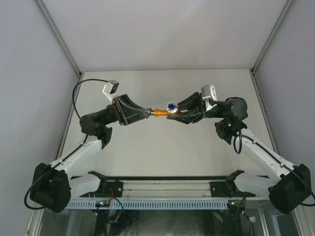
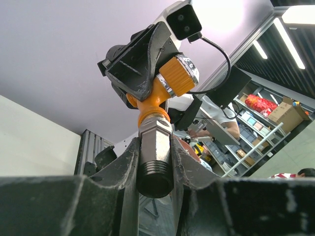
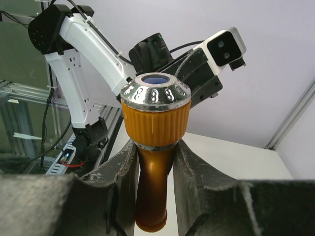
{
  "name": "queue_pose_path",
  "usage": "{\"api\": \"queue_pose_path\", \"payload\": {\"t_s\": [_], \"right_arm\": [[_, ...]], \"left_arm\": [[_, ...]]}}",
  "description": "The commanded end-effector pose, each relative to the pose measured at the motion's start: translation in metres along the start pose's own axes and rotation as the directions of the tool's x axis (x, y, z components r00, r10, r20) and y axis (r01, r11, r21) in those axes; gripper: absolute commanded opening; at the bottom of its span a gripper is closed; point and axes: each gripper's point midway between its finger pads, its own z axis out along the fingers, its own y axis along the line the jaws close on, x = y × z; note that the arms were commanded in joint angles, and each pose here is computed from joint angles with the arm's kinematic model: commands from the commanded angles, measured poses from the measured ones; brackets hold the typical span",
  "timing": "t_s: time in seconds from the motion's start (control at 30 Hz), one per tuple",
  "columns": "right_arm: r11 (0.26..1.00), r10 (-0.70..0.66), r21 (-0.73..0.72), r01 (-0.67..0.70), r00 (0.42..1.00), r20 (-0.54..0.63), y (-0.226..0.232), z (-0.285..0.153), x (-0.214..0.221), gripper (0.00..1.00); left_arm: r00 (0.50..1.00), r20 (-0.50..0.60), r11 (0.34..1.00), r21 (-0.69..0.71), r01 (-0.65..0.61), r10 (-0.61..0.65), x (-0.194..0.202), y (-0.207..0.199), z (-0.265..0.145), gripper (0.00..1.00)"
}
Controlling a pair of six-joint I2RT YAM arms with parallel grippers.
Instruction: Install the water faucets
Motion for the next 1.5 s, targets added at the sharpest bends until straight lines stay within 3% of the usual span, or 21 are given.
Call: {"api": "queue_pose_path", "payload": {"t_s": [0.0,1.03,1.47], "right_arm": [[0.997,-0.077,0.006,0.077,0.997,0.031,-0.005,0.007,-0.021,0.0],[1.0,-0.022,0.005,0.022,0.998,-0.066,-0.014,0.008,0.003,0.0],[0.971,0.235,0.054,-0.233,0.972,-0.026,-0.015,0.011,-0.001,0.0]], "left_arm": [[0.999,0.018,0.999,0.039,-0.031,0.031,-0.004,-0.012,0.002,0.0],[0.998,-0.001,0.996,0.058,-0.061,0.061,-0.004,-0.022,0.004,0.0],[0.983,-0.009,0.98,0.079,-0.183,0.184,-0.005,-0.027,0.006,0.0]]}}
